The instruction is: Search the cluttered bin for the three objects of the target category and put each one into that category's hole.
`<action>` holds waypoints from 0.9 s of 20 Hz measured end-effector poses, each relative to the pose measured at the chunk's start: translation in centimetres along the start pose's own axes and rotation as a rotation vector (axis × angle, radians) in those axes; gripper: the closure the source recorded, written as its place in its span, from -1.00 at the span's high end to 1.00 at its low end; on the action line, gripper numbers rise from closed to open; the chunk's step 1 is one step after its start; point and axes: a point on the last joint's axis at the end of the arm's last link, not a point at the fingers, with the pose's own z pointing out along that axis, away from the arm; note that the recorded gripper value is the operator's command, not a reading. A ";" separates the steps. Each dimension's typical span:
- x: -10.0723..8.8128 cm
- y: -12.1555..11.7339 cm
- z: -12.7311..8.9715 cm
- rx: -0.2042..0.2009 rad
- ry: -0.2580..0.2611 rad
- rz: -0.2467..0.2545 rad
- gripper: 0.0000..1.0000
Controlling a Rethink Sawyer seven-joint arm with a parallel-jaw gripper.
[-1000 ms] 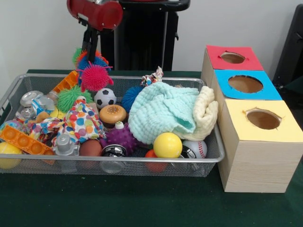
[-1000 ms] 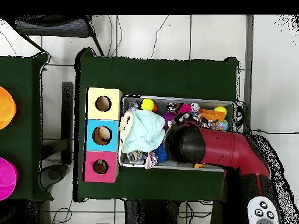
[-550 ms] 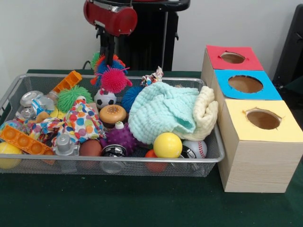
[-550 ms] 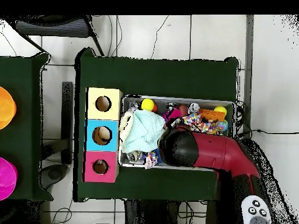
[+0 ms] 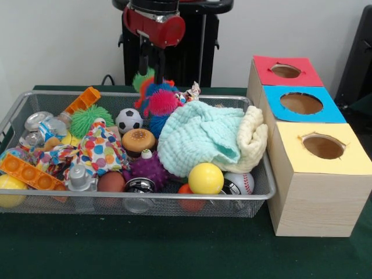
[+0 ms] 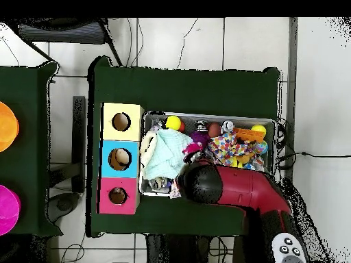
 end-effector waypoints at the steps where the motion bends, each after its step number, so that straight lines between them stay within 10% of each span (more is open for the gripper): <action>1: 0.1 0.1 0.0 0.000 0.000 -0.002 1.00; 18: -2.2 -0.9 2.2 0.014 -0.006 0.005 1.00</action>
